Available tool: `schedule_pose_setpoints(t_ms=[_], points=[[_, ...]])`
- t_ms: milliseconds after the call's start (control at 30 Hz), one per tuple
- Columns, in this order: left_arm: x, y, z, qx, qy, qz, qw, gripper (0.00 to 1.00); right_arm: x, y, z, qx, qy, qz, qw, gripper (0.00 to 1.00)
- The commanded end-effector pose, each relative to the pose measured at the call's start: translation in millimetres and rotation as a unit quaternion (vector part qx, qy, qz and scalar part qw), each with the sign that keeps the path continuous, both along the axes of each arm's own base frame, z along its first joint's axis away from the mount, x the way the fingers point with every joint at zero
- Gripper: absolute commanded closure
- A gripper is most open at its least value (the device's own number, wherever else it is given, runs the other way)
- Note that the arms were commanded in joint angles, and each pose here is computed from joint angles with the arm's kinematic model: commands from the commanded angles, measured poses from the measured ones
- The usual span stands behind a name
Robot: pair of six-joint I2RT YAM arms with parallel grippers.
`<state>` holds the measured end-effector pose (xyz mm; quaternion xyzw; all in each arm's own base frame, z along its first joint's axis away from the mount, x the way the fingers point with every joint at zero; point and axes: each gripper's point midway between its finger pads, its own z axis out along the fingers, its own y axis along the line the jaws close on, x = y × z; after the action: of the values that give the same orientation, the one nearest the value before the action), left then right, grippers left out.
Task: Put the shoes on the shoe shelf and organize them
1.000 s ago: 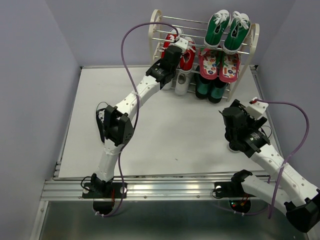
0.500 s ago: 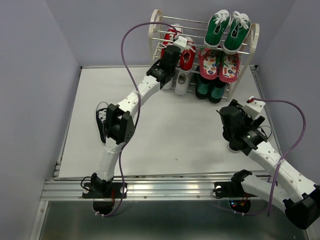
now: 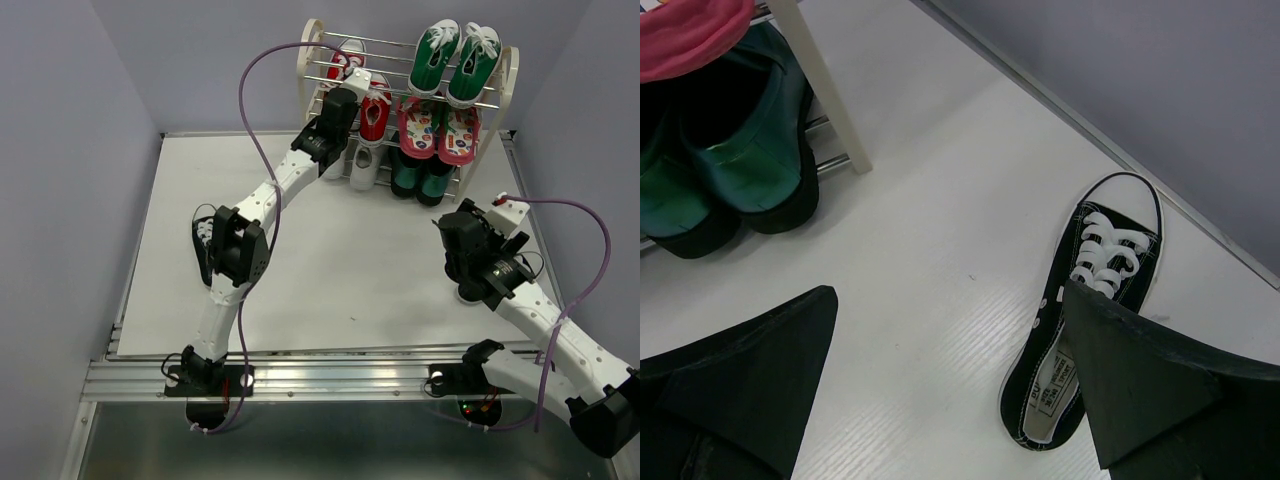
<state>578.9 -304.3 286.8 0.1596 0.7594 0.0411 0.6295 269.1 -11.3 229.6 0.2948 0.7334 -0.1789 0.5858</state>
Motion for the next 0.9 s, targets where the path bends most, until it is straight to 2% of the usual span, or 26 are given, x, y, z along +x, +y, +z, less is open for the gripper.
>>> schedule_pose_setpoints(t_ms=[0,367,433,767,833,867], points=[[4.1,2.3,91.4,-0.081,-0.113,0.007,0.990,1.00,0.7,-4.7,7.8,-0.001,-0.026,-0.021,0.999,0.00],[4.5,4.2,84.0,-0.084,-0.101,0.015,0.991,0.95,1.5,-4.4,6.5,-0.004,-0.022,-0.021,1.000,0.00],[2.1,5.9,86.1,-0.087,-0.097,0.017,0.991,1.00,1.9,-4.0,6.6,-0.004,-0.021,-0.021,1.000,0.00],[-10.8,6.9,104.9,-0.102,-0.092,0.001,0.991,1.00,4.2,-2.5,2.9,-0.009,-0.013,-0.020,1.000,0.00],[-9.7,7.2,101.7,-0.099,-0.090,0.003,0.991,0.95,4.4,-2.5,2.4,-0.010,-0.012,-0.021,1.000,0.00],[-8.9,6.4,99.5,-0.097,-0.089,0.002,0.991,0.88,4.4,-2.5,2.4,-0.010,-0.012,-0.021,1.000,0.00]])
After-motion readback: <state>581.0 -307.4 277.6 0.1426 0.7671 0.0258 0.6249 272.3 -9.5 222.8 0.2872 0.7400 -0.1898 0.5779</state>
